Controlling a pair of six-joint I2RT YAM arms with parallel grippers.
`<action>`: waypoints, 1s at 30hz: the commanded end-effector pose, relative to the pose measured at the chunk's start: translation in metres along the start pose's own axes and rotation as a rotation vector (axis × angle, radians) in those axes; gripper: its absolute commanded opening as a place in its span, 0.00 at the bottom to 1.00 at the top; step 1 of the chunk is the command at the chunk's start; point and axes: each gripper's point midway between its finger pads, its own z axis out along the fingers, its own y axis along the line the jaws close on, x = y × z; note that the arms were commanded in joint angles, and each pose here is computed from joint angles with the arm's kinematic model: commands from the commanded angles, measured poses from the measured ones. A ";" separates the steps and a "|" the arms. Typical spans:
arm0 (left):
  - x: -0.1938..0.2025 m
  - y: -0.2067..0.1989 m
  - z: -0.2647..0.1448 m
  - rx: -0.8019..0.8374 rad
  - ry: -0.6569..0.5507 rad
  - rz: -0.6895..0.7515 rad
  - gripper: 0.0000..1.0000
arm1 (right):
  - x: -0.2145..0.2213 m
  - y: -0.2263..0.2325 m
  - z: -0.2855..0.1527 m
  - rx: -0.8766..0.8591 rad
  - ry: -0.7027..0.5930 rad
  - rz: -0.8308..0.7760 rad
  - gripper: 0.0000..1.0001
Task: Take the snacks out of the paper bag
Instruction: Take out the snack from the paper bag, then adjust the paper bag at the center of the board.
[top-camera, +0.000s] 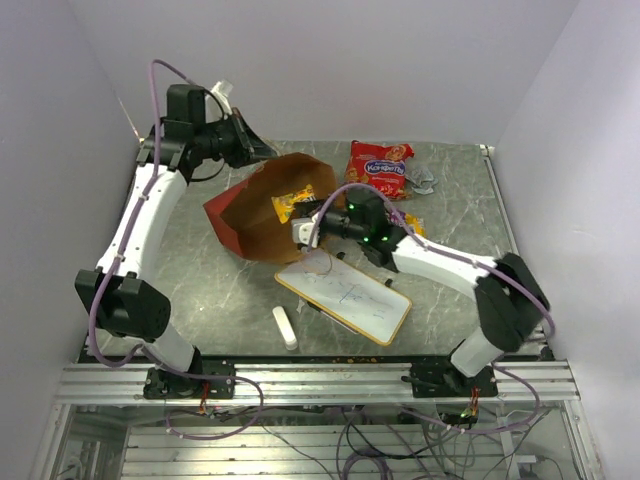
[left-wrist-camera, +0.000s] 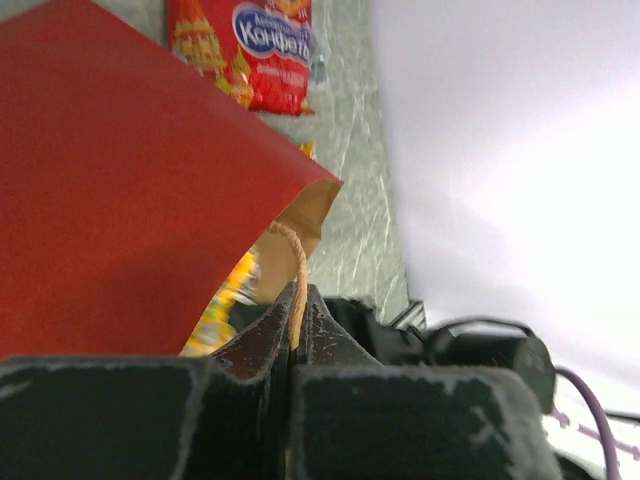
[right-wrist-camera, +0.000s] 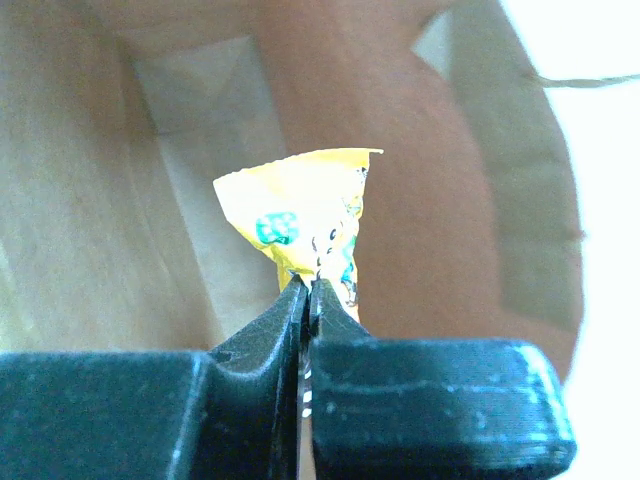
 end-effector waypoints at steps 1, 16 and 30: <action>-0.037 0.009 -0.022 -0.054 -0.098 -0.106 0.07 | -0.027 -0.028 -0.044 0.073 0.015 0.028 0.00; -0.115 0.110 -0.066 -0.160 -0.286 -0.460 0.07 | -0.017 -0.145 -0.173 0.751 0.277 0.733 0.00; -0.138 0.189 -0.140 -0.295 -0.393 -0.611 0.30 | 0.119 -0.050 -0.252 1.047 0.674 1.366 0.00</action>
